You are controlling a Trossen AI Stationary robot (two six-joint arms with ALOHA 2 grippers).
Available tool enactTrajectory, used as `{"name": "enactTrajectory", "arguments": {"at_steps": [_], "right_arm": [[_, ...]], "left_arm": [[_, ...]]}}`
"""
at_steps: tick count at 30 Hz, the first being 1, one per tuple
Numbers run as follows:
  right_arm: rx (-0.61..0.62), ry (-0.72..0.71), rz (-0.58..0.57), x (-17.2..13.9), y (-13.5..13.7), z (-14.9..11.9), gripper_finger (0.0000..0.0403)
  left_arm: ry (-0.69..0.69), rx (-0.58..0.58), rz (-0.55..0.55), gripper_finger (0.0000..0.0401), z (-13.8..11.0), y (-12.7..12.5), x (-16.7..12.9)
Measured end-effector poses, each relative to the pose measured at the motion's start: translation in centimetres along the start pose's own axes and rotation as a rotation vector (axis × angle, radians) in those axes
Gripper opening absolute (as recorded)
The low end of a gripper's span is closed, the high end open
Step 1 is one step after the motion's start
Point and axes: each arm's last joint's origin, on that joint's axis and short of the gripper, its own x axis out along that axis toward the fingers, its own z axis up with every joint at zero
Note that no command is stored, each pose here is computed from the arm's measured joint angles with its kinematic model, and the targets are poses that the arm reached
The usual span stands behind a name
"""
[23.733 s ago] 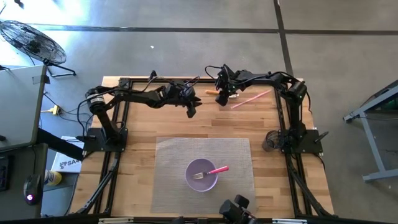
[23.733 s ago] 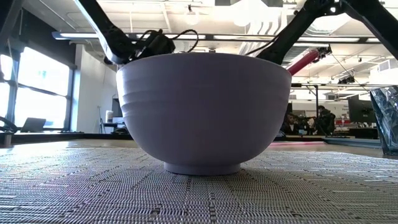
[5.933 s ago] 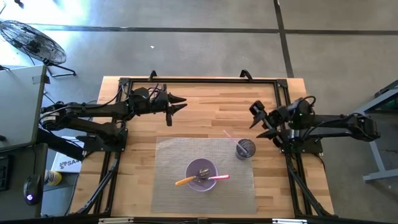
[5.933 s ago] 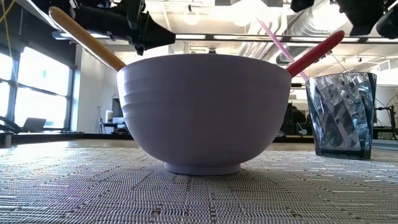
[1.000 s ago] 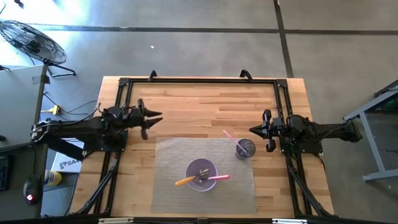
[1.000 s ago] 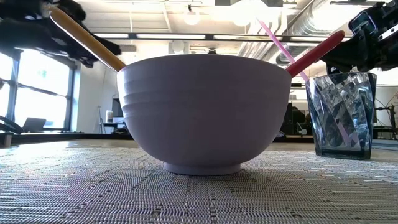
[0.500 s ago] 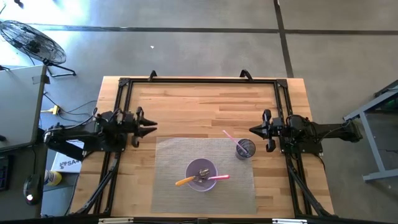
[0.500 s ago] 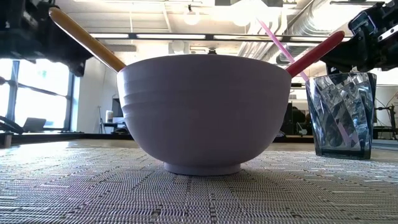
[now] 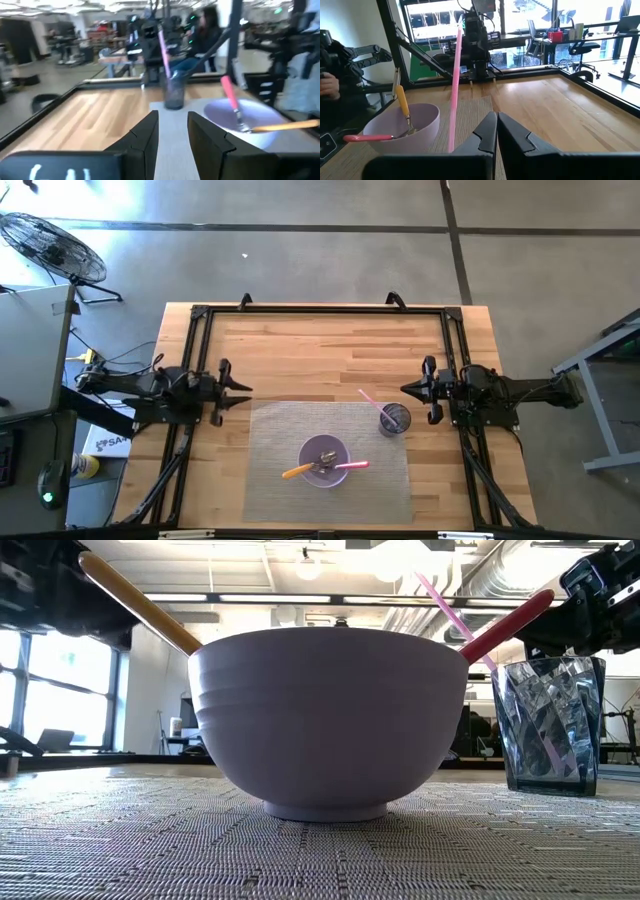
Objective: Pick & Place Utensil
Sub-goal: Return to Home Position
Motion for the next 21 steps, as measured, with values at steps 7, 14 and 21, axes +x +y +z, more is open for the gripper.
{"name": "enactTrajectory", "arguments": {"at_steps": [7,14,21], "right_arm": [[0.001,-0.001,0.000,0.00,0.00,0.01,0.0009],[0.001,-0.001,0.000,0.00,0.00,0.01,0.0006],[0.000,-0.002,0.000,0.00,0.00,0.02,0.0009]], "left_arm": [[0.031,-0.032,0.012,0.0101,-0.32,0.03,0.02],[0.037,-0.026,0.016,0.0101,-0.39,0.04,0.02],[0.038,-0.026,0.016,0.0101,-0.41,0.04,0.02]]}}
